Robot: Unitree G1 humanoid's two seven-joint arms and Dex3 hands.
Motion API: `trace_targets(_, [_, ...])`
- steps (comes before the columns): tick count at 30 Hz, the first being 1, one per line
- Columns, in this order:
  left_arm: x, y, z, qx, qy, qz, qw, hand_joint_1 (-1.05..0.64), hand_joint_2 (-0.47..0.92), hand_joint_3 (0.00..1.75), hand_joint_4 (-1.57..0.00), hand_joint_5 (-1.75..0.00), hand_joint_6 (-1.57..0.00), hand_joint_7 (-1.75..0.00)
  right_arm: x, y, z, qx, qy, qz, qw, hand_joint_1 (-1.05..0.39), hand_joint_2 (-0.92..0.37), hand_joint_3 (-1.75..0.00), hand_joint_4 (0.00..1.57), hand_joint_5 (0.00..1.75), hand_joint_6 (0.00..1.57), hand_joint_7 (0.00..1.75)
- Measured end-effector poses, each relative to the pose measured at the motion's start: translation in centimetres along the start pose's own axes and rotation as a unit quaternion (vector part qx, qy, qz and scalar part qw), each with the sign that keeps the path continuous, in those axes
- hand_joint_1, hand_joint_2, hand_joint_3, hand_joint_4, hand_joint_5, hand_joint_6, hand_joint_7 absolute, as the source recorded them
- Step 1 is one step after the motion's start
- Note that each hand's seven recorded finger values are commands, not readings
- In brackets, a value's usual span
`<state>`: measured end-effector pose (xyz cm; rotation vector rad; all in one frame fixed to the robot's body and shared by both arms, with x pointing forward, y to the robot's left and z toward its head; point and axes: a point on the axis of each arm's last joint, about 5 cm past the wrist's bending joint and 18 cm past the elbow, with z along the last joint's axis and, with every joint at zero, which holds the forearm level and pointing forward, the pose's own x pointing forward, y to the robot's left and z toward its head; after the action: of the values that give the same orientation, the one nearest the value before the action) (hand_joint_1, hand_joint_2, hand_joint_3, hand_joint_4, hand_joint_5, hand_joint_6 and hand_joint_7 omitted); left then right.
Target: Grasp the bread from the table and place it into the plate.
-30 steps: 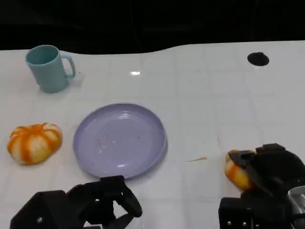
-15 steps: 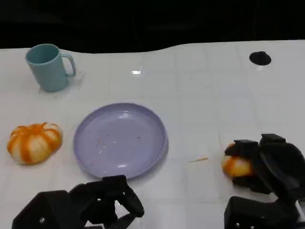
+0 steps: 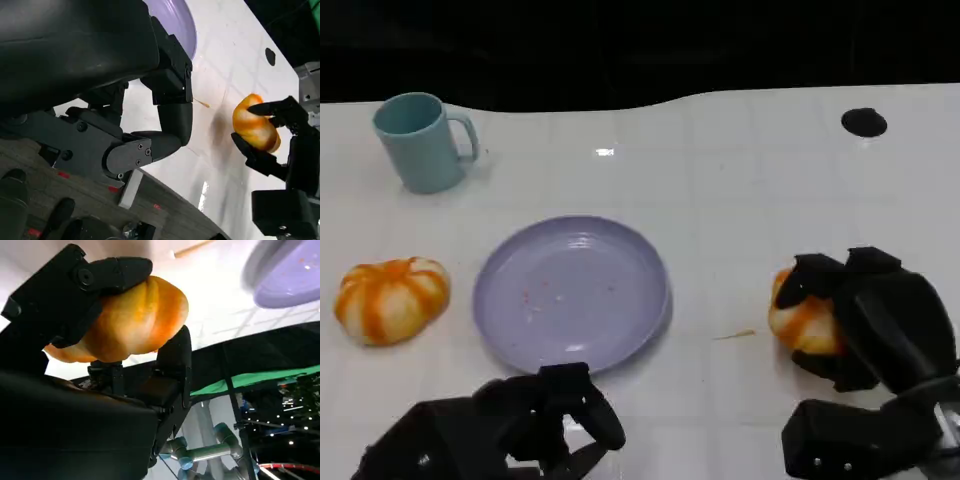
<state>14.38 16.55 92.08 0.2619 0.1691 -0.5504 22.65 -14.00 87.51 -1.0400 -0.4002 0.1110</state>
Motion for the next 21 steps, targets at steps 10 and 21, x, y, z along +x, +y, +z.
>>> trace_targets(10, [0.0, -0.3, -0.1, -0.008, 0.001, -0.003, 1.000, -0.33, 0.85, 0.65, -0.64, -1.75, -0.58, -1.47, 1.9, -0.27, 3.1, 0.081, -0.044, 0.023, 0.9955, -0.10, -0.35, -1.11, 0.93, 1.75, 0.67, 1.74])
trace_targets(21, [-0.2, -0.8, 0.1, -0.009, -0.004, -0.007, 1.000, -0.34, 0.85, 0.65, -0.64, -1.75, -0.59, -1.46, 4.9, 1.12, 7.3, 0.138, -0.091, 0.054, 0.9848, -0.11, -0.38, -1.18, 0.92, 1.75, 0.67, 1.75])
